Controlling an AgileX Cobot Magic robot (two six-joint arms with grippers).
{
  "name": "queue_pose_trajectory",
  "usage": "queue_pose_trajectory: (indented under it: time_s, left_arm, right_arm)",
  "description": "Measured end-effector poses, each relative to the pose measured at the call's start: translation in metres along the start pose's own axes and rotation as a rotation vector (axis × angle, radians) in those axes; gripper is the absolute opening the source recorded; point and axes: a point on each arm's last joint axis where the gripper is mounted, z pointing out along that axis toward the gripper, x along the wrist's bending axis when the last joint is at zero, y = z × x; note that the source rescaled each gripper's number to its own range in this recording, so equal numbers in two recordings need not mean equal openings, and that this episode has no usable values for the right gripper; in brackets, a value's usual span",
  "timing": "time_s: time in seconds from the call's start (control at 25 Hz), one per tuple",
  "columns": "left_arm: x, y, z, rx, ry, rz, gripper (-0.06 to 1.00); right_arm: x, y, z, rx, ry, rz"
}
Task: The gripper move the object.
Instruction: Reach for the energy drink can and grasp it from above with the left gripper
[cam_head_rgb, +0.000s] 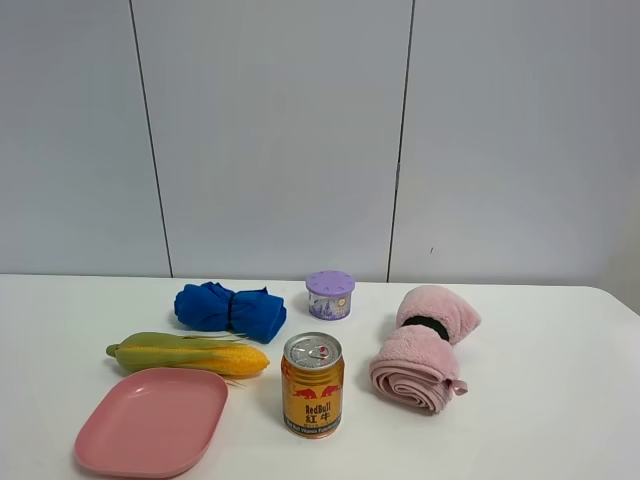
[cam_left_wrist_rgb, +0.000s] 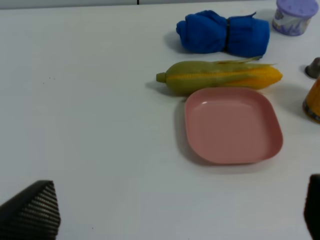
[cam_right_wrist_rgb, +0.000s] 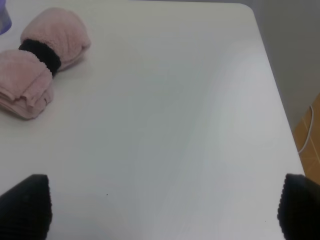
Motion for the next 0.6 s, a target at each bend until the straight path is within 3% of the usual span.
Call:
queue_pose_trajectory:
  time_s: [0.6]
  left_arm:
    - [0.0, 0.0, 0.0, 0.0, 0.0, 0.0, 1.0]
  right_arm:
    - [0.0, 0.0, 0.0, 0.0, 0.0, 0.0]
